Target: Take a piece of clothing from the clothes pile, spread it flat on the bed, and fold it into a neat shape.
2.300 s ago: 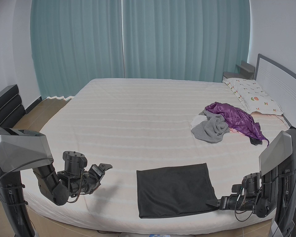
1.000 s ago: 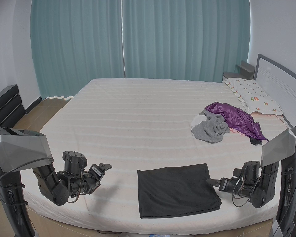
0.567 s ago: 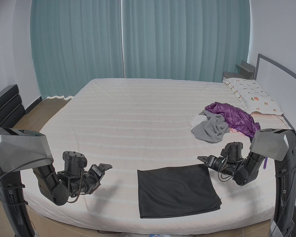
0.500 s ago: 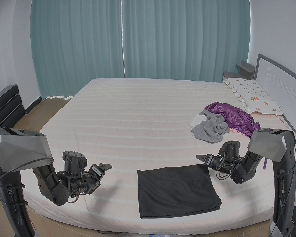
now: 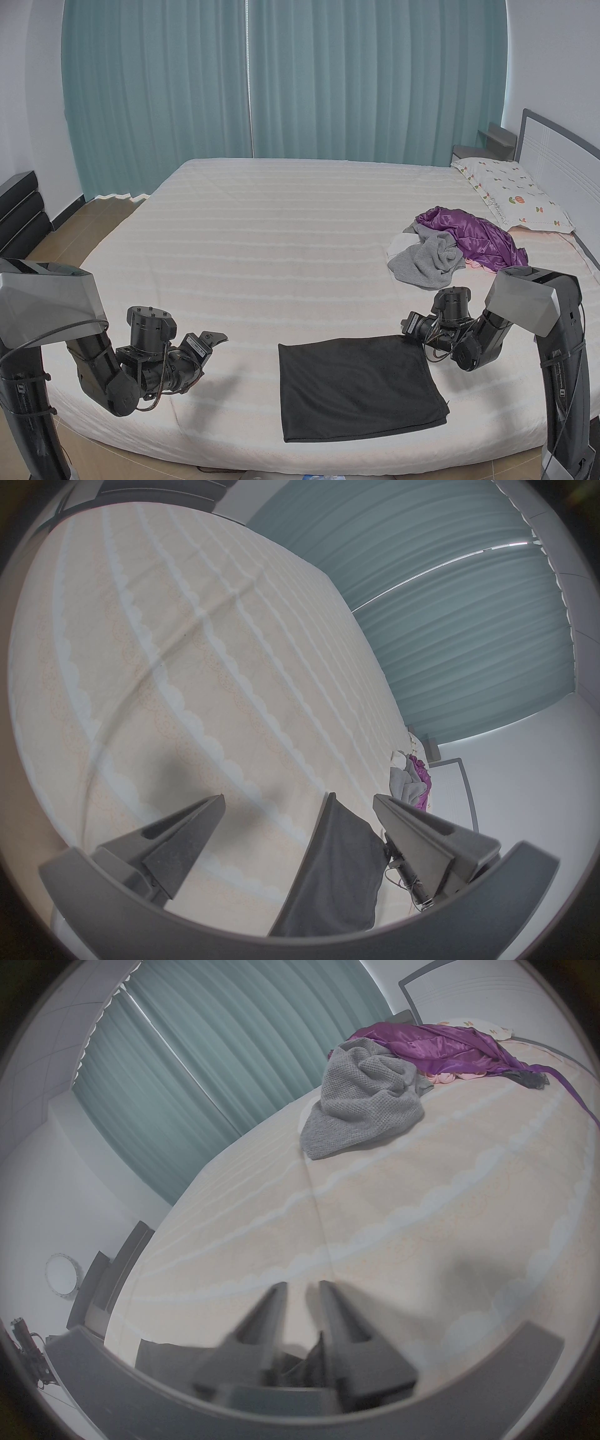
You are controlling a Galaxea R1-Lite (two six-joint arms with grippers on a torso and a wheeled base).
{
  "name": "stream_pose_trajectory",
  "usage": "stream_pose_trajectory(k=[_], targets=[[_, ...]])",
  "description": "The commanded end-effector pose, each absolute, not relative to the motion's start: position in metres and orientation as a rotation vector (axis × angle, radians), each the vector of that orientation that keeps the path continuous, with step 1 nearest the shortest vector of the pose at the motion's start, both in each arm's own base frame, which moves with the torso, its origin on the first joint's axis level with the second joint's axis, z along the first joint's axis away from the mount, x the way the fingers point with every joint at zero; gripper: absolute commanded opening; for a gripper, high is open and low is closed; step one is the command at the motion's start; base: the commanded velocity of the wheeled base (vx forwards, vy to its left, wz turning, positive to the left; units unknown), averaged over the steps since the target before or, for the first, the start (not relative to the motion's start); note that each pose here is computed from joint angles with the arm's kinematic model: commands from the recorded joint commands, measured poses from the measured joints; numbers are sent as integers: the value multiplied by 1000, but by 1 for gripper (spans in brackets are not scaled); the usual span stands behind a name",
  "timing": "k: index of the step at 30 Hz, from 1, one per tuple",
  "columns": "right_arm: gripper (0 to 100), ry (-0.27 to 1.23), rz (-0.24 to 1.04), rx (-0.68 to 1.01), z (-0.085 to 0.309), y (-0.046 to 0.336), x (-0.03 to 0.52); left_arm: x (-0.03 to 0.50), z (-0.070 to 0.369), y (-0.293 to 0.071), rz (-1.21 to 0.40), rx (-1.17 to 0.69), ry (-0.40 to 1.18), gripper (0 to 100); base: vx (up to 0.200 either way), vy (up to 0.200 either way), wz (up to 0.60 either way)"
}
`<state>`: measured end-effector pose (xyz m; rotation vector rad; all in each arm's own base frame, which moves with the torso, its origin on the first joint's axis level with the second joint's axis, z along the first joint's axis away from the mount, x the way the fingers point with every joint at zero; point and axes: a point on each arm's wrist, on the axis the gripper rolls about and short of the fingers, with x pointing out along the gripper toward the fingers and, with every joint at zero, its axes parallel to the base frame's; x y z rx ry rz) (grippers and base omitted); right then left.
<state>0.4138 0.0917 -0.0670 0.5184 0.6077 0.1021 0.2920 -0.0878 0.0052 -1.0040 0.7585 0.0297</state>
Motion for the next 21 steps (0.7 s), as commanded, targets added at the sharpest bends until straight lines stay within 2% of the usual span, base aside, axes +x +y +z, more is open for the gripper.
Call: stream_pose_trajectory(k=[1, 10, 21], targets=[[0, 605, 77, 515, -71, 88, 415, 292, 5, -88, 31, -1004, 759, 100, 0, 0, 0], [0, 577, 31, 522, -69, 74, 420, 292, 5, -88, 31, -1004, 759, 100, 0, 0, 0], [0, 575, 31, 543, -61, 72, 416, 292, 5, -88, 31, -1004, 759, 100, 0, 0, 0]])
